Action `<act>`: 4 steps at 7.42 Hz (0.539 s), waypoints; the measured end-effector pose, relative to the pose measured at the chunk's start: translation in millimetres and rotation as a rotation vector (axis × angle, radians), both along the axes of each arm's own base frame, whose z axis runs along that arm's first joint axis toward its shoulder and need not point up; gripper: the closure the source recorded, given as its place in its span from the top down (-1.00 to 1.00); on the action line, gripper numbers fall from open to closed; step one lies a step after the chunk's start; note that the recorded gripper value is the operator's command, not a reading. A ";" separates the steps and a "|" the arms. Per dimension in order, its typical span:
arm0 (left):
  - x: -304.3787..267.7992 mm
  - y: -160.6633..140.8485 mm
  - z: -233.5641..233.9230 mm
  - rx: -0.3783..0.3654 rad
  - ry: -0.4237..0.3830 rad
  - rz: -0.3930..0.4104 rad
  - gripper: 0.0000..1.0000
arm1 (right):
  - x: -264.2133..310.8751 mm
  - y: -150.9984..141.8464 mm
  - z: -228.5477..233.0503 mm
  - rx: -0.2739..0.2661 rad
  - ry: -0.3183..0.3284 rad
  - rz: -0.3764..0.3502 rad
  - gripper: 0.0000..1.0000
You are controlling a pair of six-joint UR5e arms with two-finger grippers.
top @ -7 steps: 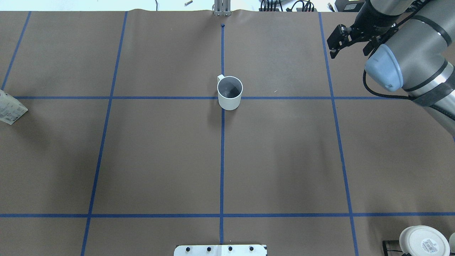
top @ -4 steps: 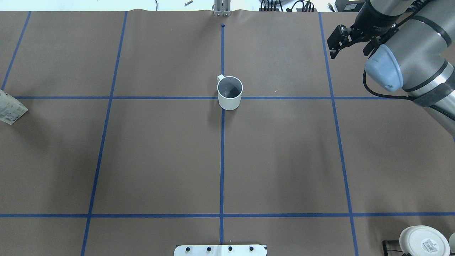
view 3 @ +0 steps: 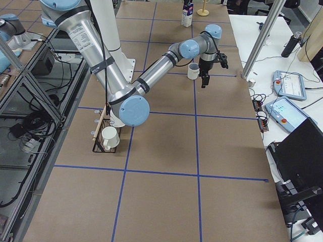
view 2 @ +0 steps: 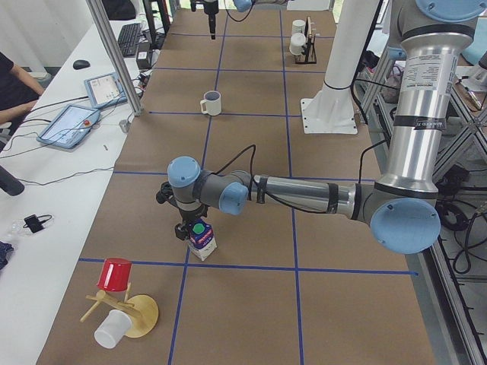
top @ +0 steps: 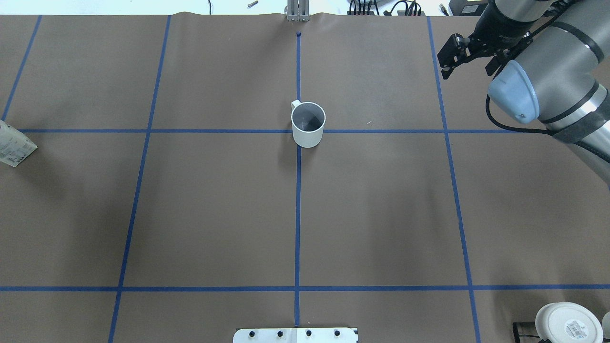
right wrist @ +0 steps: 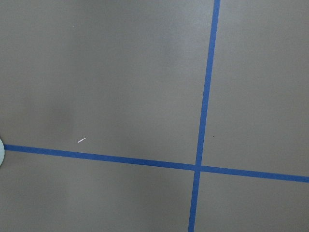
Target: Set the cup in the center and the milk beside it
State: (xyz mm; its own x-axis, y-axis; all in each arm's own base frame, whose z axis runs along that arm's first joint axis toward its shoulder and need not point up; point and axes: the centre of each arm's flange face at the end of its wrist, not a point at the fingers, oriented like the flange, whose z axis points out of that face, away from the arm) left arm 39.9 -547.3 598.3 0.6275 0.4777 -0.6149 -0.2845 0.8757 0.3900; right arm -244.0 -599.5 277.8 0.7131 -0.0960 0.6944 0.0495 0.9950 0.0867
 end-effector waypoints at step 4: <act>-0.4 0.0 -0.5 0.001 -0.005 -0.001 -1.00 | -1.2 0.6 0.8 -0.001 0.000 -0.002 1.00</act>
State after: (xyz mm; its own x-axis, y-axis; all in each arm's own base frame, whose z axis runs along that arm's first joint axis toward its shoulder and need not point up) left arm 39.5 -547.3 597.8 0.6310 0.4776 -0.6114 -0.2850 0.8757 0.3898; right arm -245.2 -598.9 278.6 0.7130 -0.0964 0.6945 0.0513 0.9950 0.0855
